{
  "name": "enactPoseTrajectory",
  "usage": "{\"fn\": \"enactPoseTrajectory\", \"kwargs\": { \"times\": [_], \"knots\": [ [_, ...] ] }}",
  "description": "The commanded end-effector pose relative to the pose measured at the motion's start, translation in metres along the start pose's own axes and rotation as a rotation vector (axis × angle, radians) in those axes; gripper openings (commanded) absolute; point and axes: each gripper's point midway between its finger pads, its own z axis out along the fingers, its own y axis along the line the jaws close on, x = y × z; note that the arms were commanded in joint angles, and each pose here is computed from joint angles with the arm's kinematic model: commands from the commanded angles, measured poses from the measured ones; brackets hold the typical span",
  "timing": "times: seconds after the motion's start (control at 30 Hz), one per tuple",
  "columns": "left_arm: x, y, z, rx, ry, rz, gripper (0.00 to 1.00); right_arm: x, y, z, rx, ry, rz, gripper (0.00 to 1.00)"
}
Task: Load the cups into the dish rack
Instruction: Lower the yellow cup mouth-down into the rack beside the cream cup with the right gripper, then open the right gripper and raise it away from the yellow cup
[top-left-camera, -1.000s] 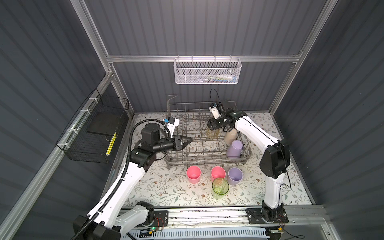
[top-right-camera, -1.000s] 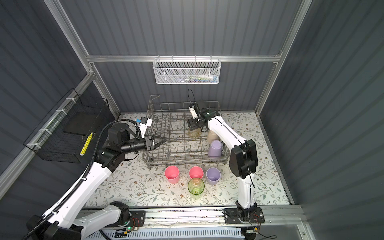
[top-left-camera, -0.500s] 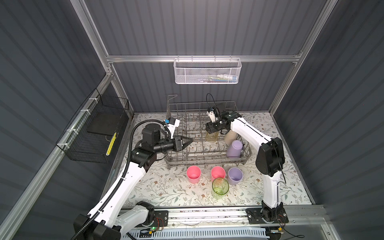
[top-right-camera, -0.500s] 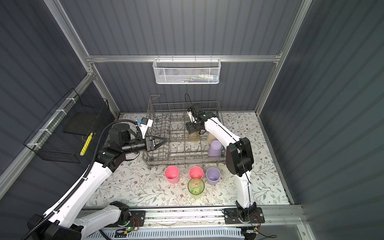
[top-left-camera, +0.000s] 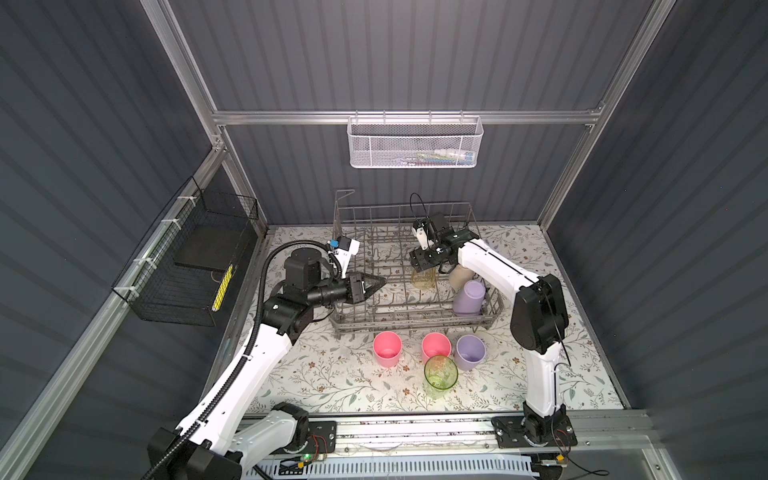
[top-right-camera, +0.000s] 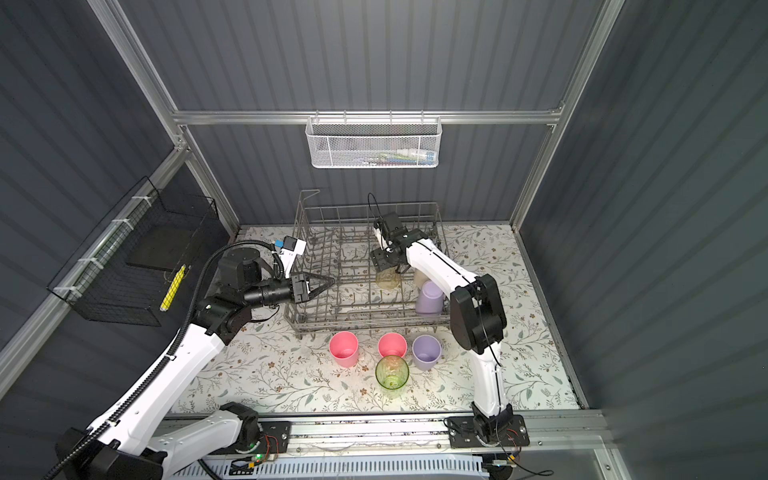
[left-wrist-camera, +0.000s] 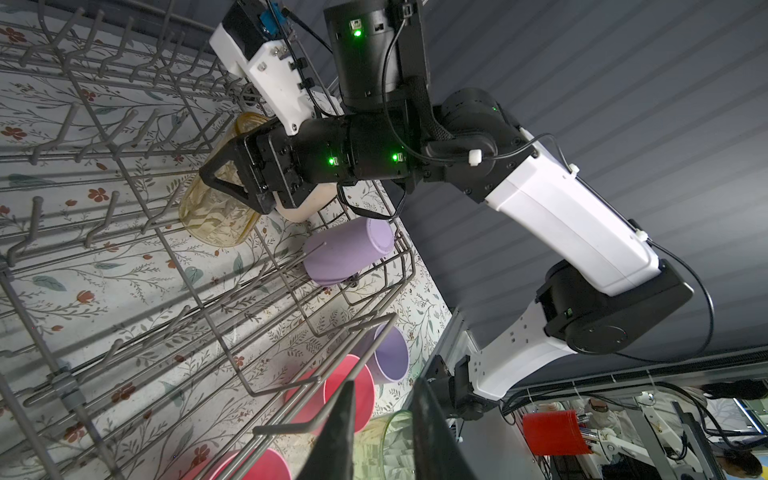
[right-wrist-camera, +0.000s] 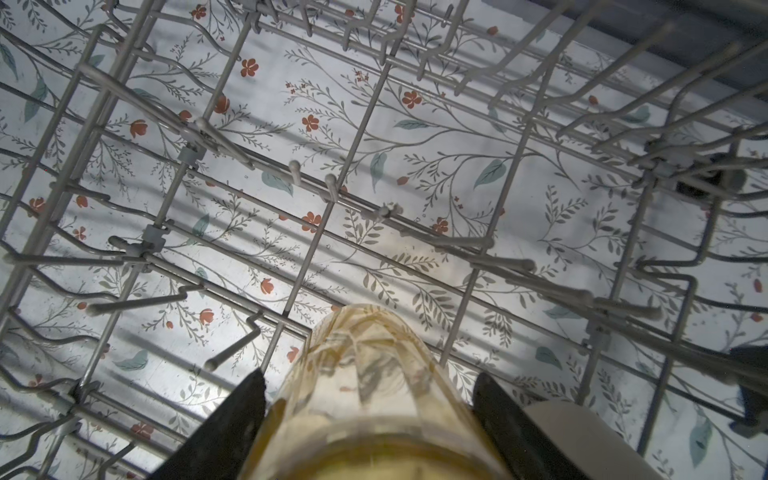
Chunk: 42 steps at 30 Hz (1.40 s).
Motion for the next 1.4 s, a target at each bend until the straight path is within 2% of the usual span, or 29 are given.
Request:
{"fn": "enactPoseTrajectory", "kwargs": {
  "times": [0.0,0.27,0.77,1.0,1.23,1.37],
  "knots": [
    [0.002,-0.003,-0.002,0.018,0.003,0.028,0.25,0.005,0.0,-0.005,0.013,0.009,0.017,0.77],
    [0.003,-0.004,-0.004,0.022,0.0,0.029,0.25,-0.008,-0.003,-0.029,0.025,-0.061,0.029,0.87],
    [0.003,-0.006,-0.005,0.027,-0.003,0.028,0.25,-0.029,-0.009,-0.071,0.05,-0.174,0.042,0.94],
    [0.003,-0.005,-0.004,0.025,-0.002,0.026,0.25,-0.039,-0.022,-0.126,0.106,-0.299,0.051,0.95],
    [0.001,-0.003,0.0,0.032,0.004,0.02,0.25,-0.016,-0.032,-0.182,0.141,-0.363,0.07,0.96],
    [-0.001,-0.003,0.003,0.037,0.008,0.019,0.25,0.028,-0.03,-0.208,0.105,-0.323,0.098,0.96]
  ]
}}
